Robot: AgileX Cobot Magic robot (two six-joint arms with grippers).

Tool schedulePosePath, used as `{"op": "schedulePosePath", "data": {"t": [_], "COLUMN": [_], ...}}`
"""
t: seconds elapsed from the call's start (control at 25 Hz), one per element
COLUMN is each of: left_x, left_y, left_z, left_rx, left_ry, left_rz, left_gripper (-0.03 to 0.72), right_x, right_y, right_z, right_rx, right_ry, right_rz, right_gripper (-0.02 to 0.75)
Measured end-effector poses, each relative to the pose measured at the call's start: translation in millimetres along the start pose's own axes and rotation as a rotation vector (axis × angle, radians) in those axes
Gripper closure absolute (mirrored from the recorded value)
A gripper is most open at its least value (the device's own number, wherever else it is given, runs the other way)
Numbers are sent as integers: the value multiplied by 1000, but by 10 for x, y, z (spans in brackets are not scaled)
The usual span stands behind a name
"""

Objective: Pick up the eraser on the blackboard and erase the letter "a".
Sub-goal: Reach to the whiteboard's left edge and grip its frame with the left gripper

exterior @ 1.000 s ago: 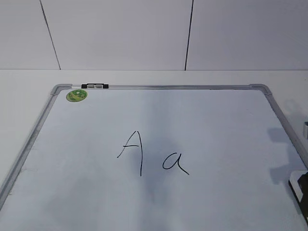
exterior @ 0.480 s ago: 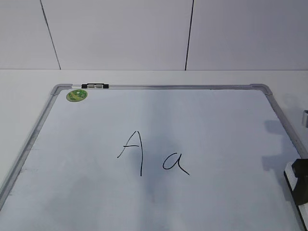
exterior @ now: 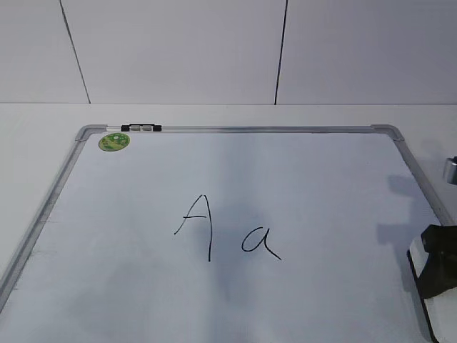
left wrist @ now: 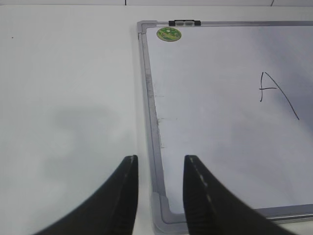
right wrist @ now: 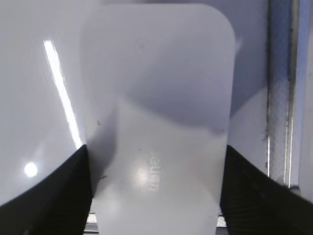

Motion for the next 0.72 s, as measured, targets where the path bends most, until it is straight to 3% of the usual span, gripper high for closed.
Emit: {"op": "schedulePosePath", "data": {"t": [0.2, 0.48, 0.72], "left_x": [3, 25, 49], "left_y": [38, 224, 361], "left_z": [-4, 0, 18], "left_rx": [27, 157, 251], "left_ry": [-8, -41, -68], "left_rz": [6, 27, 35], "left_gripper": [447, 442, 435], "right_x": [18, 68, 193], "right_y": [-66, -150, -235], "right_z": [-14, -78, -137], "right_rx": [17, 78, 56], "right_ry": [-9, -16, -83], "right_rz": [2, 6, 38], "right_gripper": [197, 197, 197]}}
Point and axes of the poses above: a point on each arm's last joint axis where the gripper is mounted, y pointing out along that axis toward the gripper, x along the wrist's bending axis when the last joint is at zero, z = x × y, the point moved 8 cm from there along y, pointing out along that axis toward the gripper, and after that the axes turned 6 degrees about y, right-handed, at the moved point
